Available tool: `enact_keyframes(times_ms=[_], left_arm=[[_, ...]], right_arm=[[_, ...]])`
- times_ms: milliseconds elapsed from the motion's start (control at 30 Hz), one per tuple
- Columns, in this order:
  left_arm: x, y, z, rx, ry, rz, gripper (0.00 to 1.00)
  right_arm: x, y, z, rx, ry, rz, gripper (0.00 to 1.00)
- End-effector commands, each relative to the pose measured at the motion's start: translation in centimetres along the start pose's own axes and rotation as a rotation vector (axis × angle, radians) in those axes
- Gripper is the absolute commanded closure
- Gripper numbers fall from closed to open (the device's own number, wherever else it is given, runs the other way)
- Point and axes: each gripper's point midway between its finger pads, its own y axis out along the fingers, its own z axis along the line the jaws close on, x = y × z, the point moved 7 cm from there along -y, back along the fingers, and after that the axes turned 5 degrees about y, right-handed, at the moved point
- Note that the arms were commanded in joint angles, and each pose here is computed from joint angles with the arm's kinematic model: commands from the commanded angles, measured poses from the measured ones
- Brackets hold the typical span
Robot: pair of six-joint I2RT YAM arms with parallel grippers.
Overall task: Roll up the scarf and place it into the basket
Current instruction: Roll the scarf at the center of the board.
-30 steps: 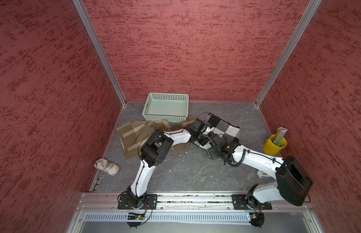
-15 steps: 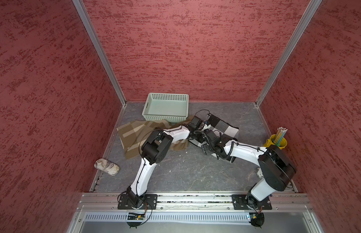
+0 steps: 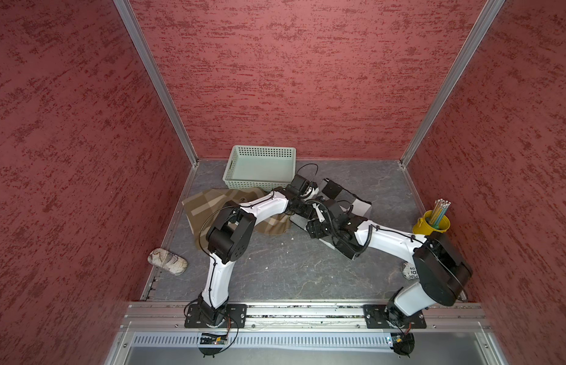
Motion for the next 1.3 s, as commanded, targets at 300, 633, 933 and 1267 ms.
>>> enact_keyframes(times_ms=[300,633,933,1267], left_arm=[[3.2,-0.5,0.8,0.017,0.01,-0.177,0.57],[4.5,-5.8,1.4,0.105,-0.067,-0.248,0.57],[-0.3,-12.3,-1.1,0.06,-0.033,-0.323,0.57],[-5.2,-3.4,-3.7,-0.134,-0.117,-0.101,0.76]], right_arm=[[-9.0,-0.9,-8.3,-0.471,0.247,0.261,0.24],[-8.9,-0.3,-5.7,-0.268,0.24,0.381,0.75],[-7.1,0.5,0.9,0.315,0.461,0.422,0.85],[-7.3,1.8,0.1,0.207,0.404,0.476,0.77]])
